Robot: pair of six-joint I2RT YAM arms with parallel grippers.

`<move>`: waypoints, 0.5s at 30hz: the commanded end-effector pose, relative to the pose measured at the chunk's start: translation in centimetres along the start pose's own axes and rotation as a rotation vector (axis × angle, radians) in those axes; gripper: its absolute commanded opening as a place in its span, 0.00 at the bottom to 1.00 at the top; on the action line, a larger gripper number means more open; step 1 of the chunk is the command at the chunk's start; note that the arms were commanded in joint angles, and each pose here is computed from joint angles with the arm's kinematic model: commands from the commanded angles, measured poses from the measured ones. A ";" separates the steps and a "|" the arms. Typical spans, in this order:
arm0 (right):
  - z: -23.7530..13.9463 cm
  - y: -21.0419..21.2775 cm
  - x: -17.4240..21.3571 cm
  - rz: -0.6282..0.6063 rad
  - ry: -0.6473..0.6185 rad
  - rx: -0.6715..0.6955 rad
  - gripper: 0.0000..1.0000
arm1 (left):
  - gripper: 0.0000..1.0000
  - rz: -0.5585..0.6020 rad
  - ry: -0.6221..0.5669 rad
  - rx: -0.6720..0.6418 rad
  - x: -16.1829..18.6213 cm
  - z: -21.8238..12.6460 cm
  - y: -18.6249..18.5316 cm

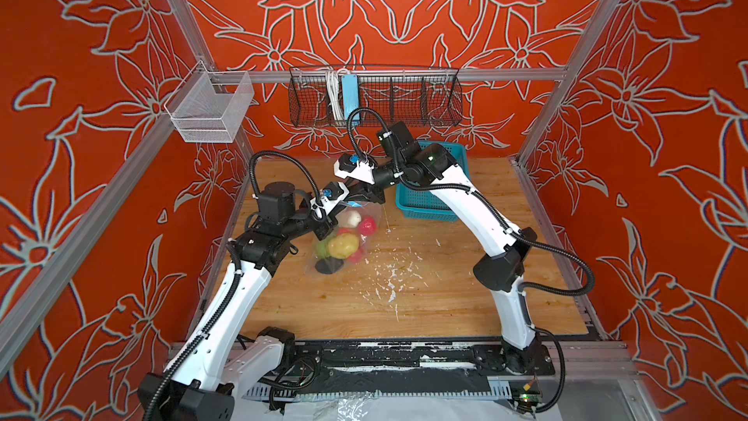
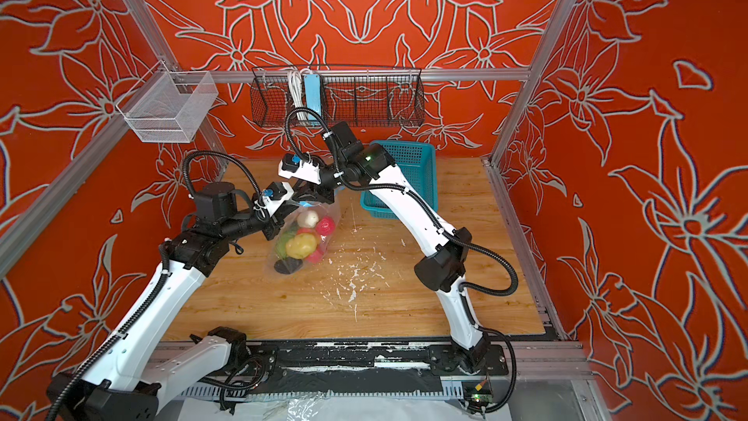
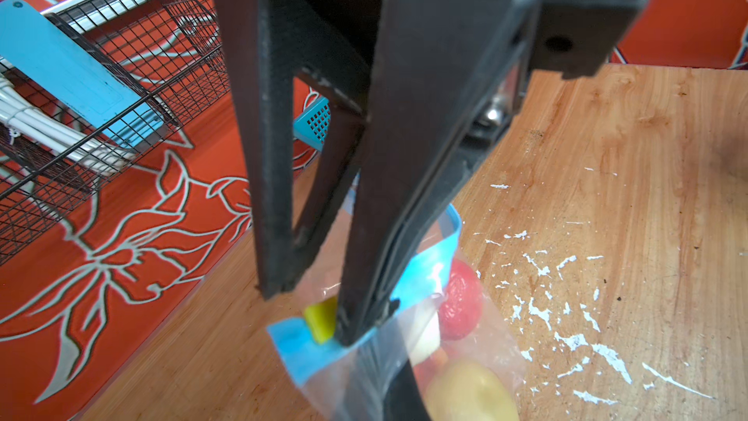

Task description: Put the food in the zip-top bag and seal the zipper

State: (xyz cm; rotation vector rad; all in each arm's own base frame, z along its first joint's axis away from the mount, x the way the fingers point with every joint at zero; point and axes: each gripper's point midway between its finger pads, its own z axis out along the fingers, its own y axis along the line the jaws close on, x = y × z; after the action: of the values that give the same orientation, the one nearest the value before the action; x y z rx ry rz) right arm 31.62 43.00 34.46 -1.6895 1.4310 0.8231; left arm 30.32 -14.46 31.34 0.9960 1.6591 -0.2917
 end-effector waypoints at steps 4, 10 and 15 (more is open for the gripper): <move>-0.3 0.1 1.8 0.045 0.029 -0.030 0.32 | 0.00 0.076 -0.108 -0.023 -3.3 -1.1 0.4; -0.6 0.7 1.5 0.042 0.021 -0.051 0.30 | 0.00 0.085 -0.090 -0.037 -2.7 -1.0 0.5; -1.0 1.1 0.9 0.040 0.003 -0.064 0.30 | 0.00 0.089 -0.075 -0.047 -2.3 -0.8 0.7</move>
State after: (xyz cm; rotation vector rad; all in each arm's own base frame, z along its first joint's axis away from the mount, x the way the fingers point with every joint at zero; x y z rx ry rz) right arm 31.25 42.71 34.11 -1.6977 1.4374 0.8805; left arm 30.38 -14.33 31.25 0.9966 1.6632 -0.2802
